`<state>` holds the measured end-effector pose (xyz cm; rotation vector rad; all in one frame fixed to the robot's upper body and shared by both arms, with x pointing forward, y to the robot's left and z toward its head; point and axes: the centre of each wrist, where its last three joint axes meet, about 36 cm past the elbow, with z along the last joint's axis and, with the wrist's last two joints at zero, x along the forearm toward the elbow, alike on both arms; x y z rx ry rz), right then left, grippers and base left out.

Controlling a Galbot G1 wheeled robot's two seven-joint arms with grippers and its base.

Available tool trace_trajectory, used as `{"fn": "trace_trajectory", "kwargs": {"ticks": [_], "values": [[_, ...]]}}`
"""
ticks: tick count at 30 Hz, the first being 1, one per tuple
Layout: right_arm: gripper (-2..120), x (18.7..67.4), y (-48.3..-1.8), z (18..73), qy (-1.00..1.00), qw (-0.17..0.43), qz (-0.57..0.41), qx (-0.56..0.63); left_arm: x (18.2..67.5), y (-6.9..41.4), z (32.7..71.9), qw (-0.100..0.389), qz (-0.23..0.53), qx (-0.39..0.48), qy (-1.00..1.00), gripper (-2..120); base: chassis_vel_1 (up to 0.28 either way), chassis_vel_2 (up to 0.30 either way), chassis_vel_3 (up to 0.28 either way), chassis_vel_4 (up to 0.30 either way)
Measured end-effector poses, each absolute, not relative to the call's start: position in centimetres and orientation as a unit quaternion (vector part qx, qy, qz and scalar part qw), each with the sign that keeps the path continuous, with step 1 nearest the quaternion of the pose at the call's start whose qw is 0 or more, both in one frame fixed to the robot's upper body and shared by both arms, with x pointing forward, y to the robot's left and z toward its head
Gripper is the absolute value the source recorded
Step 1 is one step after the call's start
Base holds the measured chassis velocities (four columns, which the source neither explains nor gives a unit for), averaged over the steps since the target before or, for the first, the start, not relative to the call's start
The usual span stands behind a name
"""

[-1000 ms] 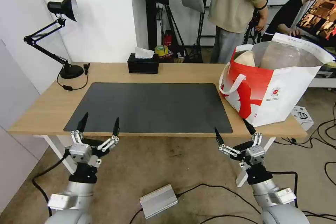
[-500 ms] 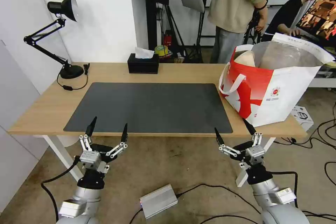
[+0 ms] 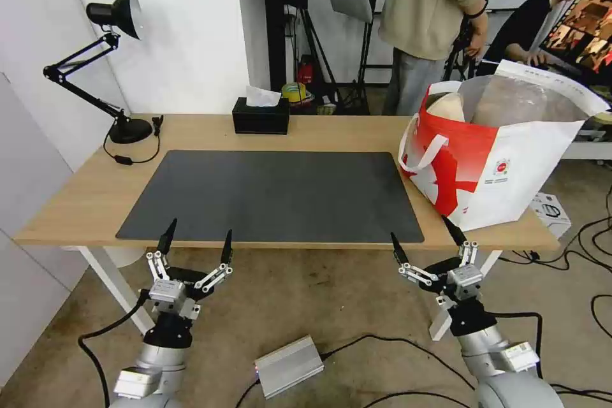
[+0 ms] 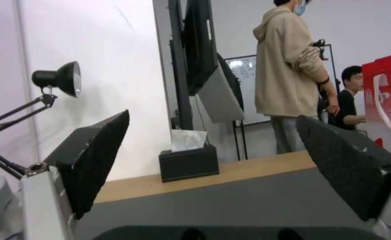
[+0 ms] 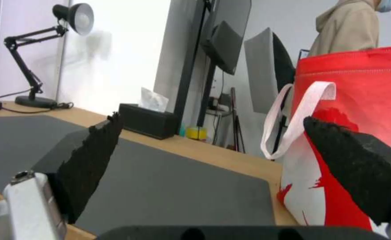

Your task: Pick up the trash from the table and place it into the takeout bag.

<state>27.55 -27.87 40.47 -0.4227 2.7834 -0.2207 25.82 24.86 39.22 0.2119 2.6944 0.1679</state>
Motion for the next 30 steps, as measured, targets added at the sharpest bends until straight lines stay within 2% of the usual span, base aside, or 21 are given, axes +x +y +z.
{"fn": "trace_trajectory", "kwargs": {"ticks": [30], "values": [[100,27.55,-27.87,40.47,0.973,0.158,-0.077,-0.148,25.81,24.87,39.22,0.215,0.061,0.077,0.972,100,0.000,0.000,0.000,0.000]]}}
